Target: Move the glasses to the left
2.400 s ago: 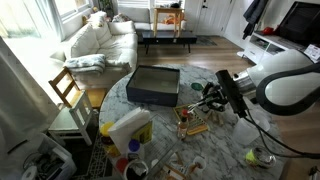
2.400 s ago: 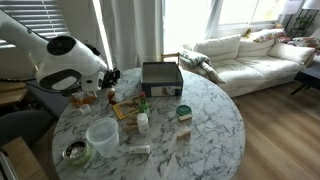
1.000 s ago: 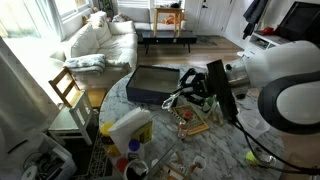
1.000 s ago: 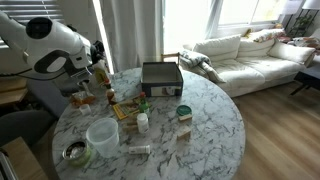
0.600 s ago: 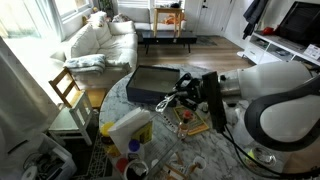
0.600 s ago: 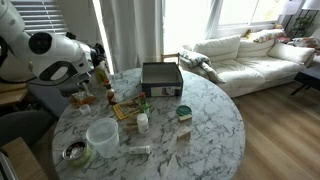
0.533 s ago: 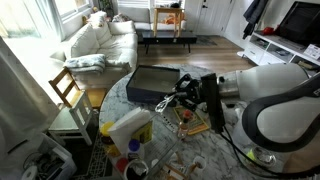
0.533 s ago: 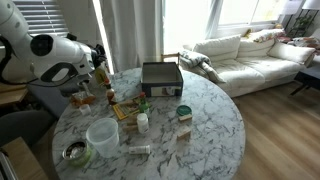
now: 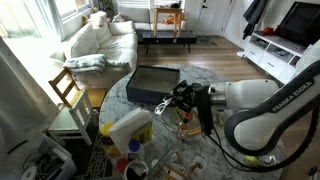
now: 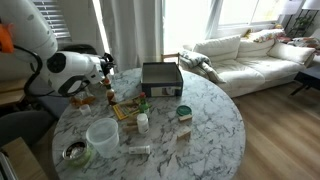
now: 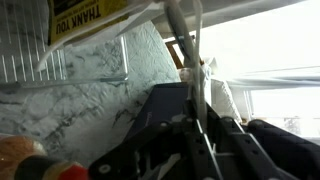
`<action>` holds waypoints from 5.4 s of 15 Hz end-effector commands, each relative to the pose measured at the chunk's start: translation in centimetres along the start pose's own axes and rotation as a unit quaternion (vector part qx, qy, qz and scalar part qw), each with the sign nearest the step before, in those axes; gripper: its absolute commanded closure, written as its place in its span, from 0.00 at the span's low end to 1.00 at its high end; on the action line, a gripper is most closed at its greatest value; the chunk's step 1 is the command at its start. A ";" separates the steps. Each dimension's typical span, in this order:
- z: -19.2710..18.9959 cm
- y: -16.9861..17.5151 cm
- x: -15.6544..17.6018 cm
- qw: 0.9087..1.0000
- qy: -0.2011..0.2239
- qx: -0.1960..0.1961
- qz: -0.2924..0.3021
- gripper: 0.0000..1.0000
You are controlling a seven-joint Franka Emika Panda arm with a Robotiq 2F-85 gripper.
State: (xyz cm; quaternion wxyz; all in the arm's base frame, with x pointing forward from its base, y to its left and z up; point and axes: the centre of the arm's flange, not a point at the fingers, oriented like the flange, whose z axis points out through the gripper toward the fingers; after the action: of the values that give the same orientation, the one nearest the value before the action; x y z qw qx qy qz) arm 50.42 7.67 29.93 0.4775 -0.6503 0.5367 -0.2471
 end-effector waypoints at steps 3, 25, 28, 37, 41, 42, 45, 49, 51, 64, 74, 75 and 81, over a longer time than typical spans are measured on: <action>2.7 2.5 0.5 1.000 -0.008 -0.013 -0.026 0.97; 1.8 -3.3 0.2 0.995 -0.041 -0.070 -0.058 0.97; 3.1 -3.8 1.6 0.991 -0.064 -0.078 -0.085 0.97; 5.2 -2.2 3.8 0.990 -0.080 -0.087 -0.074 0.97; 5.1 -1.8 4.6 0.989 -0.084 -0.102 -0.071 0.56; 5.1 -1.8 4.8 0.988 -0.083 -0.107 -0.073 0.54; 5.0 -2.6 5.3 0.987 -0.082 -0.113 -0.077 0.38; 4.7 -3.6 5.5 0.986 -0.084 -0.117 -0.084 0.09; 4.5 -4.3 5.3 0.986 -0.085 -0.118 -0.084 0.00; 1.6 -11.8 -0.7 0.926 -0.155 -0.301 -0.166 0.00; -1.5 -15.8 -0.3 0.920 -0.113 -0.303 -0.223 0.00; -1.9 -16.2 -0.3 0.921 -0.106 -0.298 -0.226 0.00; -0.6 -16.7 0.2 0.928 -0.095 -0.282 -0.223 0.00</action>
State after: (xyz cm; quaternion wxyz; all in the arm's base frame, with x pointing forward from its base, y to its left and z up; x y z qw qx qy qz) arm 57.72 6.75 44.92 0.2557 -0.8813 0.3778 -0.1230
